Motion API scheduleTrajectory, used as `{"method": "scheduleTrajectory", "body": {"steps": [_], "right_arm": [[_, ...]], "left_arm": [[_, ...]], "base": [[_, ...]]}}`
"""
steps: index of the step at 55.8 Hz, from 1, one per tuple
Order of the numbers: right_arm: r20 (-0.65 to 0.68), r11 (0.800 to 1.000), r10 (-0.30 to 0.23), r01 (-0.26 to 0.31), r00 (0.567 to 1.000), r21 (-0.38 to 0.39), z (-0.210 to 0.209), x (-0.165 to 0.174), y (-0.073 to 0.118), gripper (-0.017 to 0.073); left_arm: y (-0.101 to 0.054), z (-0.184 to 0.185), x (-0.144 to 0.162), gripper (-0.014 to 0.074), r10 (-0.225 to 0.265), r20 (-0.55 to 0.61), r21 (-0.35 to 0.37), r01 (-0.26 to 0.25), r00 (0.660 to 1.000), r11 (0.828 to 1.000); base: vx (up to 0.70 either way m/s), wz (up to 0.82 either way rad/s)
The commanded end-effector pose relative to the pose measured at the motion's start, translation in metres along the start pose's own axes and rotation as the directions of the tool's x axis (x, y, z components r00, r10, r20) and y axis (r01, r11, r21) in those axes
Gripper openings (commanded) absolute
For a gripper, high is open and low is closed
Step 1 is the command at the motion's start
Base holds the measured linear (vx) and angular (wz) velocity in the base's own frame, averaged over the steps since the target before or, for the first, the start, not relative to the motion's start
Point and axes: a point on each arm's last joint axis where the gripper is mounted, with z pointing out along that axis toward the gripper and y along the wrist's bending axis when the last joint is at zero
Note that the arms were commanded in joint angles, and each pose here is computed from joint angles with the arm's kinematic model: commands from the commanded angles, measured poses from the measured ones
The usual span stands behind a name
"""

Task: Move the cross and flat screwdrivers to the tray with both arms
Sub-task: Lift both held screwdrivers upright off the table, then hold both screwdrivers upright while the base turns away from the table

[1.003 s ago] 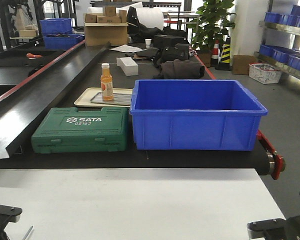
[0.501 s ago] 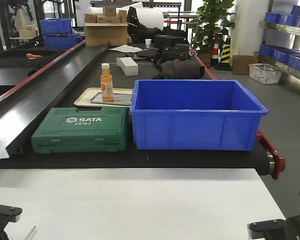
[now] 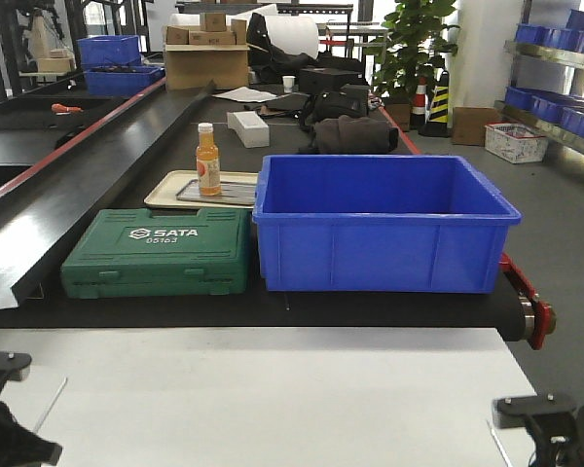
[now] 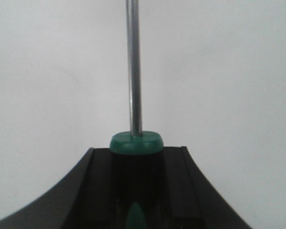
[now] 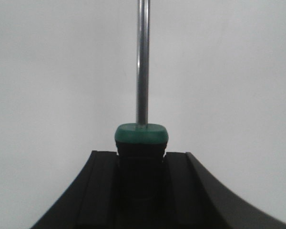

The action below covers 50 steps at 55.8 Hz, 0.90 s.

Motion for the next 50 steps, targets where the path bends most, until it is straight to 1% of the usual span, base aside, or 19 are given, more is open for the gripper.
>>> {"method": "scheduleTrajectory", "body": {"steps": [1,4,6,7,12,13,15,20,25,28,31,35,40,43,50], "right_arm": [[0.244,0.999,-0.037,0.042,0.969,-0.014,-0.050,-0.020,0.005,-0.0010],[0.316,0.997,-0.068,0.078,0.946,-0.020,-0.067,-0.022,0.013,-0.0010],[0.357,0.996,-0.075,0.091,0.931,-0.026,-0.078,-0.022,0.017,-0.0009],[0.388,0.995,-0.076,0.096,0.919,-0.033,-0.086,-0.023,0.020,-0.0009],[0.470,0.992,-0.044,0.093,0.881,-0.082,-0.117,-0.023,0.032,-0.0009],[0.492,0.992,-0.031,0.089,0.870,-0.095,-0.126,-0.023,0.034,-0.0009],[0.525,0.989,-0.023,0.096,0.851,-0.112,-0.139,-0.025,0.038,-0.0009],[0.610,0.982,-0.009,0.122,0.792,-0.144,-0.176,-0.028,0.047,-0.0009],[0.667,0.975,-0.013,0.158,0.745,-0.158,-0.206,-0.032,0.054,-0.0008],[0.689,0.970,-0.027,0.186,0.724,-0.158,-0.219,-0.034,0.058,-0.0008],[0.711,0.964,-0.038,0.212,0.702,-0.158,-0.233,-0.037,0.063,-0.0008],[0.728,0.959,-0.044,0.234,0.684,-0.162,-0.241,-0.040,0.068,-0.0008],[0.746,0.956,-0.034,0.240,0.665,-0.170,-0.246,-0.041,0.070,-0.0008],[0.747,0.955,-0.032,0.240,0.664,-0.173,-0.246,-0.041,0.070,-0.0008],[0.740,0.956,-0.033,0.236,0.672,-0.172,-0.246,-0.040,0.069,-0.0008]], "left_arm": [[-0.019,-0.059,-0.028,-0.0003,0.056,0.251,-0.001,-0.058,0.966,0.998],[-0.030,-0.076,-0.031,-0.0003,0.076,0.304,0.012,-0.083,0.950,0.996],[-0.038,-0.089,-0.033,-0.0001,0.079,0.347,0.023,-0.093,0.934,0.995],[-0.041,-0.095,-0.034,-0.0001,0.072,0.367,0.032,-0.090,0.928,0.995],[-0.058,-0.123,-0.036,0.0000,0.046,0.462,0.072,-0.089,0.886,0.993],[-0.061,-0.129,-0.036,0.0000,0.042,0.477,0.079,-0.090,0.878,0.993],[-0.067,-0.141,-0.036,0.0000,0.037,0.514,0.091,-0.097,0.857,0.991],[-0.078,-0.169,-0.032,0.0000,0.044,0.589,0.099,-0.127,0.807,0.987],[-0.084,-0.193,-0.028,0.0000,0.049,0.647,0.097,-0.146,0.761,0.984],[-0.087,-0.207,-0.024,0.0000,0.052,0.680,0.095,-0.158,0.731,0.983],[-0.089,-0.218,-0.020,0.0000,0.052,0.702,0.096,-0.167,0.710,0.981],[-0.090,-0.231,-0.016,0.0000,0.028,0.728,0.112,-0.160,0.685,0.981],[-0.090,-0.241,-0.012,0.0000,0.022,0.746,0.115,-0.161,0.665,0.980],[-0.090,-0.244,-0.011,0.0000,0.022,0.752,0.114,-0.163,0.659,0.980],[-0.091,-0.246,-0.010,0.0000,0.023,0.752,0.115,-0.165,0.658,0.980]], "base": [[0.00,0.00],[0.00,0.00],[0.00,0.00],[0.00,0.00],[0.00,0.00],[0.00,0.00],[0.00,0.00],[0.00,0.00],[0.00,0.00],[0.00,0.00],[0.00,0.00],[0.00,0.00],[0.00,0.00],[0.00,0.00],[0.00,0.00]]}}
